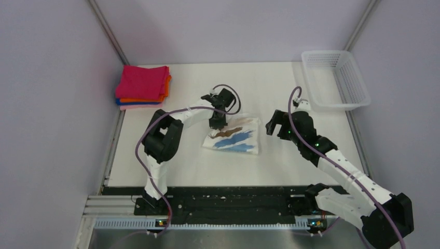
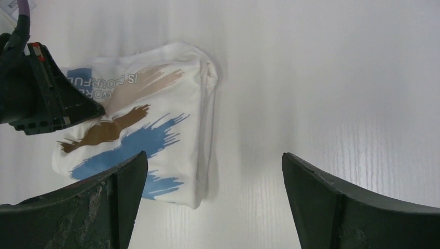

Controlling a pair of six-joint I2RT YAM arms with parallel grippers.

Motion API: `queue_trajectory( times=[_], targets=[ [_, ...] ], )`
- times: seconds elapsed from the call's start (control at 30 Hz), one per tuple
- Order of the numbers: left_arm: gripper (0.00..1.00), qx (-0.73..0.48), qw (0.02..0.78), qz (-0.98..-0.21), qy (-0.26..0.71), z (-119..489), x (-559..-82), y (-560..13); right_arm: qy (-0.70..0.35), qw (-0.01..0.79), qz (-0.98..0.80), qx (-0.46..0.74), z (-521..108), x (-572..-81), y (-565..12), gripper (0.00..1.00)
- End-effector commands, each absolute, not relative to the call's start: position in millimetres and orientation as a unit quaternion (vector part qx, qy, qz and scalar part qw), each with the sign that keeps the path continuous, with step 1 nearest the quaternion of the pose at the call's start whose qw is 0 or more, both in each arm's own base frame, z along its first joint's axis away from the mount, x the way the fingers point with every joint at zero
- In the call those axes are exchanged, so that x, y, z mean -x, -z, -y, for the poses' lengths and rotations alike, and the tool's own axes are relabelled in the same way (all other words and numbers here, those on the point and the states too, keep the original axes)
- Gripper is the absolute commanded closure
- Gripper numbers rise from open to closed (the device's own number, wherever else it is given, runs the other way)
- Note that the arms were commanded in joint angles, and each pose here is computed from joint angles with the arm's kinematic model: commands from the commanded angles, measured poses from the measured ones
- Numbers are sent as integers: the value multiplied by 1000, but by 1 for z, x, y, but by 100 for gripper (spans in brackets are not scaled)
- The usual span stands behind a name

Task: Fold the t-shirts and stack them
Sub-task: Put the neatly folded tshirt into the corner of the board with the left arm

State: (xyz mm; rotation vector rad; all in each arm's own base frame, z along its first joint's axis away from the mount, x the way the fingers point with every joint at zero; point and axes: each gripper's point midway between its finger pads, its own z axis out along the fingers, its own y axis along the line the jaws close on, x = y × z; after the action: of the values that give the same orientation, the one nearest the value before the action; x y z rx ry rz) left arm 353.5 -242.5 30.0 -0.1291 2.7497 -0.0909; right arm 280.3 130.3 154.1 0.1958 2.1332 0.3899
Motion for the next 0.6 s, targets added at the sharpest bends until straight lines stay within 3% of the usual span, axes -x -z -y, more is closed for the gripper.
queue_trajectory(
  times=[0.0, 0.2, 0.57],
  targets=[
    [100, 24, 271, -952, -139, 188, -386, -65, -134, 487, -859, -82, -116, -287, -157, 1],
    [100, -20, 391, -874, -288, 136, -453, -142, -121, 493, -858, -75, -112, -290, -158, 1],
    [100, -61, 475, -780, -402, 45, -519, -260, -99, 493, -861, -75, -105, -289, -153, 1]
  ],
)
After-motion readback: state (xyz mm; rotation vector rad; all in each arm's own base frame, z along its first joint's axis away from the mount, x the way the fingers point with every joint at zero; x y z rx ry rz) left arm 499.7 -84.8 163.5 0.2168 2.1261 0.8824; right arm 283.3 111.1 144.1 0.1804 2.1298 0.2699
